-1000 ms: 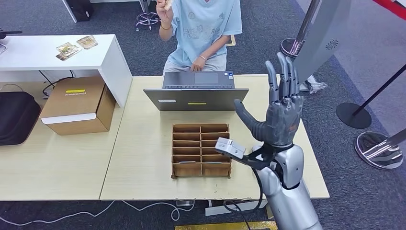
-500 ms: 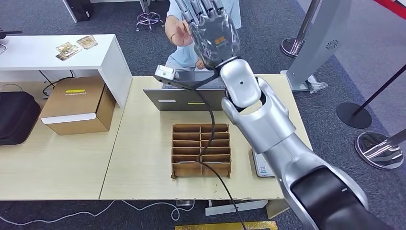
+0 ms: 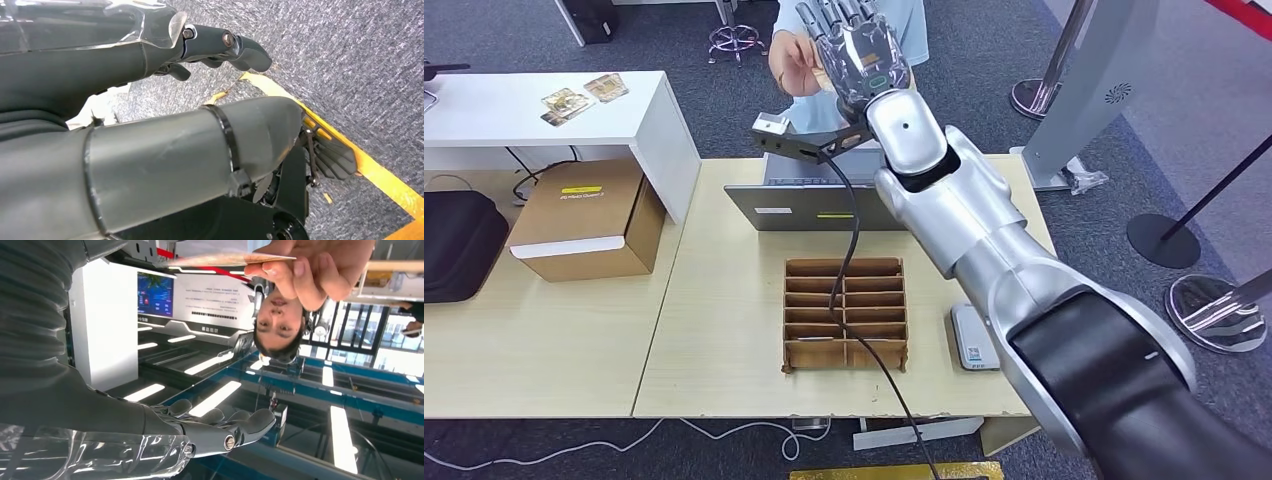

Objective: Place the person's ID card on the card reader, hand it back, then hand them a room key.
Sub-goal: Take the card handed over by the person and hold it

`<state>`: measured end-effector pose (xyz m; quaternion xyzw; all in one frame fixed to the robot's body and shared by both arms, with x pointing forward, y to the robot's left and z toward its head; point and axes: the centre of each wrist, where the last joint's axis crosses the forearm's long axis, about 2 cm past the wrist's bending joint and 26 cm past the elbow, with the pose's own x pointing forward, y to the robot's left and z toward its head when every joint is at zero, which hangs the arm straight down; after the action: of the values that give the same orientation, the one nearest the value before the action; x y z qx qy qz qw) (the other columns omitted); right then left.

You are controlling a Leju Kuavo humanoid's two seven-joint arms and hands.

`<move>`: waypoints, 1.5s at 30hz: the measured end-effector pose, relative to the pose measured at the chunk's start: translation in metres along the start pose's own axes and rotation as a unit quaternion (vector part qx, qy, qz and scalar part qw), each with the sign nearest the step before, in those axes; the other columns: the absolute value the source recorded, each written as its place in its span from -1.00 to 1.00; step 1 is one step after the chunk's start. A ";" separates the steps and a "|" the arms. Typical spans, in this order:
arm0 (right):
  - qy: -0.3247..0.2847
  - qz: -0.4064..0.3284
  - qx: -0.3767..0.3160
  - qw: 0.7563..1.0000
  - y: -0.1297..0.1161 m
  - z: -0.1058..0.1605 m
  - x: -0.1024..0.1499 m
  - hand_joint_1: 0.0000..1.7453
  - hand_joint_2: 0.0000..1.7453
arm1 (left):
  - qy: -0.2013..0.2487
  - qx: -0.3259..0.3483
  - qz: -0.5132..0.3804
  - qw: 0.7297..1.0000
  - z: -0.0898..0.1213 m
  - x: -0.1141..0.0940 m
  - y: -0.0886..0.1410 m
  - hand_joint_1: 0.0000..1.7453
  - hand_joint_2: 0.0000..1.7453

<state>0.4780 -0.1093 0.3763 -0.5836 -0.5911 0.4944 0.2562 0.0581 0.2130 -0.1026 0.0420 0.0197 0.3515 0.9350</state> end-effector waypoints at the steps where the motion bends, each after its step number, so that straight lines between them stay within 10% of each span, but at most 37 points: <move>1: 0.002 0.001 0.006 1.000 0.002 0.000 -0.001 -1.00 1.00 | -0.001 -0.001 0.000 1.000 0.000 0.000 0.000 -1.00 -1.00; 7: 0.012 0.004 0.022 1.000 0.014 0.003 -0.009 -1.00 1.00 | -0.004 -0.004 -0.005 1.000 0.001 -0.001 -0.002 -1.00 -1.00; 11: 0.013 0.004 0.023 1.000 0.017 0.004 -0.011 0.94 1.00 | -0.004 -0.005 -0.004 1.000 0.001 -0.001 -0.002 -1.00 -1.00; 12: 0.014 0.003 0.023 1.000 0.018 0.004 -0.011 1.00 1.00 | -0.004 -0.005 -0.003 1.000 0.001 -0.001 -0.003 -1.00 -1.00; 45: 0.053 -0.065 -0.105 0.991 0.027 0.011 -0.057 1.00 1.00 | 0.003 -0.013 0.015 1.000 0.001 -0.002 -0.003 -1.00 -1.00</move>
<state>0.4910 -0.1711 0.3636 -0.5926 -0.6622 0.3804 0.2560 0.0586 0.2090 -0.1021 0.0287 0.0169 0.3657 0.9301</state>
